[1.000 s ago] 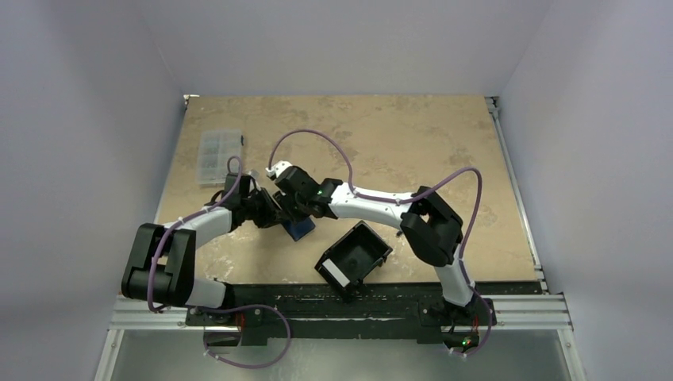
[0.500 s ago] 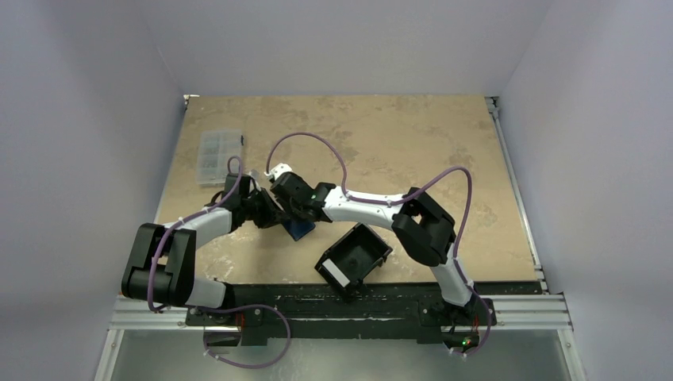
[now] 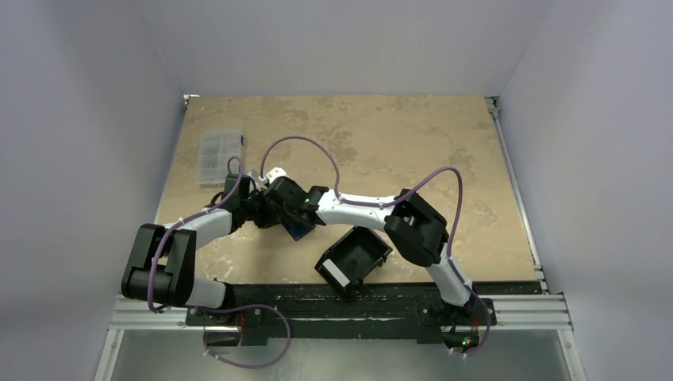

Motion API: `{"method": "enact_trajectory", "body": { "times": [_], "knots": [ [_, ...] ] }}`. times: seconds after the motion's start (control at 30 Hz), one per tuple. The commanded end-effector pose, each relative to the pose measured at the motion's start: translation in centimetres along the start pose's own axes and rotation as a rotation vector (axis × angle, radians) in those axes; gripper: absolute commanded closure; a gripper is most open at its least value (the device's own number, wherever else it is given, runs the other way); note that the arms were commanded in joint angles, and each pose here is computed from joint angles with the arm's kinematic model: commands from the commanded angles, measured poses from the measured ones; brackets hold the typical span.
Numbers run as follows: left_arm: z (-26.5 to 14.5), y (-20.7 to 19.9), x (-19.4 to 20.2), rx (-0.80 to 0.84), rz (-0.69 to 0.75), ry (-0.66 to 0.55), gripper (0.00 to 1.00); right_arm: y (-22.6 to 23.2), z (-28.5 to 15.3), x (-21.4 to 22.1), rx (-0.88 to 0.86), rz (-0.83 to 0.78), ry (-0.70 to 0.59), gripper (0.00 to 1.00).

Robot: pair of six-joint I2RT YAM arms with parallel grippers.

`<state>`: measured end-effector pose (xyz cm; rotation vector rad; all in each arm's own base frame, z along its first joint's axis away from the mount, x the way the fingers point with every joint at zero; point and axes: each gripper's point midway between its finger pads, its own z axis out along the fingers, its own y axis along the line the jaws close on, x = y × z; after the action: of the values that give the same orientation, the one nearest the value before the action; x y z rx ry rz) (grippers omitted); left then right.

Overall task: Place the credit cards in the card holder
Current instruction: Close the card holder at the center of the board.

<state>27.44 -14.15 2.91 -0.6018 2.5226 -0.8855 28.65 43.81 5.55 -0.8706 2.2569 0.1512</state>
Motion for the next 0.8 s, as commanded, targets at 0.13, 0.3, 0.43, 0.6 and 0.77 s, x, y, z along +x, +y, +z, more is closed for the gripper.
{"method": "enact_trajectory", "body": {
  "times": [0.13,0.3,0.43,0.6,0.77],
  "knots": [
    [0.1,1.0,0.3,-0.019,0.013,-0.003,0.91,-1.1,-0.3,-0.5,0.088,-0.031,-0.004,0.58],
    [0.1,1.1,0.4,-0.021,0.014,-0.001,0.91,-1.4,-0.4,-0.5,0.111,-0.033,-0.005,0.62],
    [0.1,1.3,0.6,-0.025,0.013,0.002,0.91,-1.4,-0.9,-0.9,0.103,-0.021,-0.018,0.74],
    [0.1,1.3,0.6,-0.026,0.010,0.003,0.91,-0.8,-1.6,-1.4,0.063,0.002,-0.031,0.83],
    [0.2,1.2,0.4,-0.019,0.017,-0.001,0.91,-0.2,-2.0,-1.7,0.018,0.013,-0.039,0.84]
  ]
}}
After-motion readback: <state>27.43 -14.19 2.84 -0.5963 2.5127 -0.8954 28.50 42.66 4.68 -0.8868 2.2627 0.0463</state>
